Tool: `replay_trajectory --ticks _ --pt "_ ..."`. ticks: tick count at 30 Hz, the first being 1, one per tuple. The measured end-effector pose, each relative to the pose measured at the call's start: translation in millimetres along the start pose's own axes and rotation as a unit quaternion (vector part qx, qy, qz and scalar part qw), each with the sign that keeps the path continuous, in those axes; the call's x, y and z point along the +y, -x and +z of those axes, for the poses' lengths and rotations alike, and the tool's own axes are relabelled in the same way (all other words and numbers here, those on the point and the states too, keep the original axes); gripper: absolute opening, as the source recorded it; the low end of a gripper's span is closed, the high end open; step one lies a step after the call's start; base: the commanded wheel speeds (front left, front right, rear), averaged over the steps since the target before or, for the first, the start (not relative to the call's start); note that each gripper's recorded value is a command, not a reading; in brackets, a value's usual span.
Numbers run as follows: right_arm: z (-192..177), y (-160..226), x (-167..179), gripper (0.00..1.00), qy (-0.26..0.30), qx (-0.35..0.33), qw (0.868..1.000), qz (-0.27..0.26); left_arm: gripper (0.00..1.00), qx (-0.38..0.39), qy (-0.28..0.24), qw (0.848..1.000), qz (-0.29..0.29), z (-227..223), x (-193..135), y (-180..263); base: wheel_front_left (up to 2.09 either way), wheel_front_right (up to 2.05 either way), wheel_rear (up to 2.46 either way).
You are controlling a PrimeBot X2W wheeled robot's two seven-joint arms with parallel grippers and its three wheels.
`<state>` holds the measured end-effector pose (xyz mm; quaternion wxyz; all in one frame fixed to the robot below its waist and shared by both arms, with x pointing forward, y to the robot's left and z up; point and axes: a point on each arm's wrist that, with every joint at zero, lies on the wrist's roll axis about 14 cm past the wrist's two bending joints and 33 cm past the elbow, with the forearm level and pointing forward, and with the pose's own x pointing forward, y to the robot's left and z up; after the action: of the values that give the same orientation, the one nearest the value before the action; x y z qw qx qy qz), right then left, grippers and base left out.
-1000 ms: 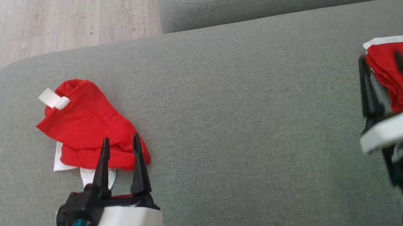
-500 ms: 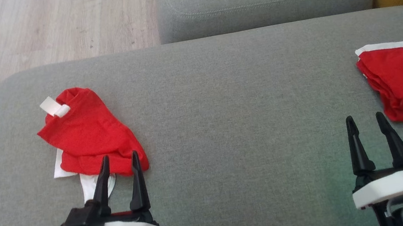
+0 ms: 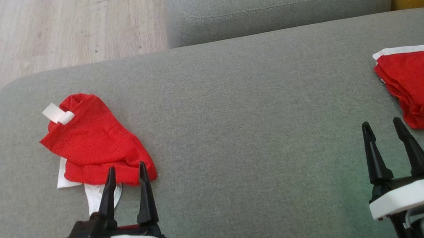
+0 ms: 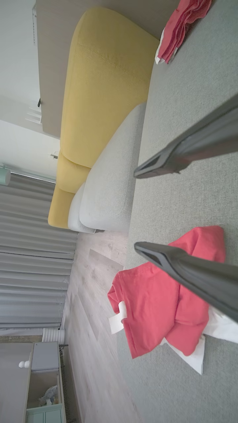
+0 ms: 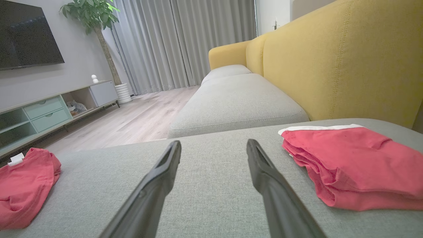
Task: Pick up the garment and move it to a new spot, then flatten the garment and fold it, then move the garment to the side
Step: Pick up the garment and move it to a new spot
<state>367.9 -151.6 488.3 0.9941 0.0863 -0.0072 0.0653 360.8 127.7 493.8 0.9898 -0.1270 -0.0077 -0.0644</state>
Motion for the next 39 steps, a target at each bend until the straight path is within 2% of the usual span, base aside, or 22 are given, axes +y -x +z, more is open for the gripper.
replay_trajectory --ticks 6,15,28,39 --pt "1 -3 10 1.0 0.0 -0.001 1.0 0.016 1.0 0.001 0.0 1.0 0.007 -1 5 3 0.0 0.0 0.0" --pt "-10 -13 58 1.0 -0.007 0.014 0.996 0.089 1.0 -0.009 -0.002 0.999 0.052 5 31 21 0.0 0.0 0.0" --pt "-34 -17 155 1.0 -0.031 0.056 0.971 0.231 1.0 -0.026 -0.014 0.988 0.152 16 87 66 0.0 0.0 0.0" --pt "-48 -13 179 1.0 -0.038 0.078 0.96 0.268 1.0 -0.026 -0.017 0.983 0.179 17 102 79 0.0 0.0 0.0"
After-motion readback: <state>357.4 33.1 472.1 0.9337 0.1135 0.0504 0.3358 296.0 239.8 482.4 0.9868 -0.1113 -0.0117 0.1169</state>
